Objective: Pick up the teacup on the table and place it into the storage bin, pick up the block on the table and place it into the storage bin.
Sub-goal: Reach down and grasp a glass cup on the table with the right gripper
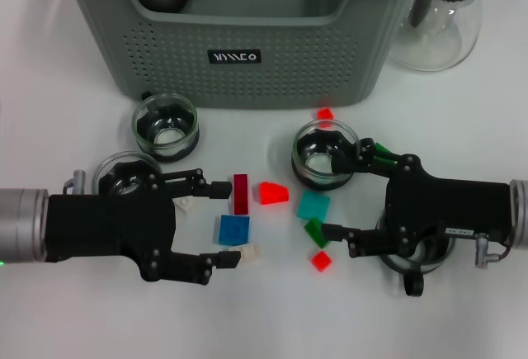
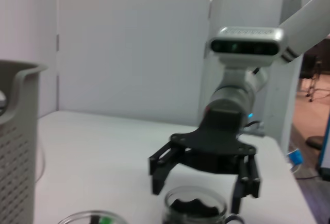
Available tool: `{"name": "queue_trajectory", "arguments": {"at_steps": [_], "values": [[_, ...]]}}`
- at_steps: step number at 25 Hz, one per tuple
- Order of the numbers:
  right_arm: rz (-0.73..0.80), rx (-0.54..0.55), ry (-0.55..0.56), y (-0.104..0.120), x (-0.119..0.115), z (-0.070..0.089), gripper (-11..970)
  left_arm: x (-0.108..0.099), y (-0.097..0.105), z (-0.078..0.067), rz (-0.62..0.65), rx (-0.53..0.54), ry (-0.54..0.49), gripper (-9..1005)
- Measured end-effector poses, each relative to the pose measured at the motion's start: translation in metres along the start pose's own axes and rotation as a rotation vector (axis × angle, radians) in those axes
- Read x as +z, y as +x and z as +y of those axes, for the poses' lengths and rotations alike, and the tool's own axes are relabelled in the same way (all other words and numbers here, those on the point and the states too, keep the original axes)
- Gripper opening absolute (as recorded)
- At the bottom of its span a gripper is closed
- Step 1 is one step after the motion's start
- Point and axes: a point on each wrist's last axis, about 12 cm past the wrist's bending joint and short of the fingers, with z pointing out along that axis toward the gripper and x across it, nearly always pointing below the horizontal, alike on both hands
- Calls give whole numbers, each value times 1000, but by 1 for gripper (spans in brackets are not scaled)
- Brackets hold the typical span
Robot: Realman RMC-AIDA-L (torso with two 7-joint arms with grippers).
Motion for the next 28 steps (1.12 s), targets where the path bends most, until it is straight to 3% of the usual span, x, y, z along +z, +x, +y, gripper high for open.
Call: {"name": "queue_trajectory", "arguments": {"at_steps": [7,20,24,25,28], "values": [[-29,-3,-1,-3,-2,1,925,-7,-9,-3,-49,25,27,841],[-42,5,-8,-6,-1,0,926,-8,-8,-1,-41,25,14,842],[-29,74,-27,-15,-12,-6,926,-25,-5,-3,-43,-5,-45,842],[44,128,-56,-25,-24,-14,926,-33,-4,-4,-44,-17,-72,842],[147,149,-80,-42,-40,-23,926,-54,1,-8,-38,-50,-140,842]]}}
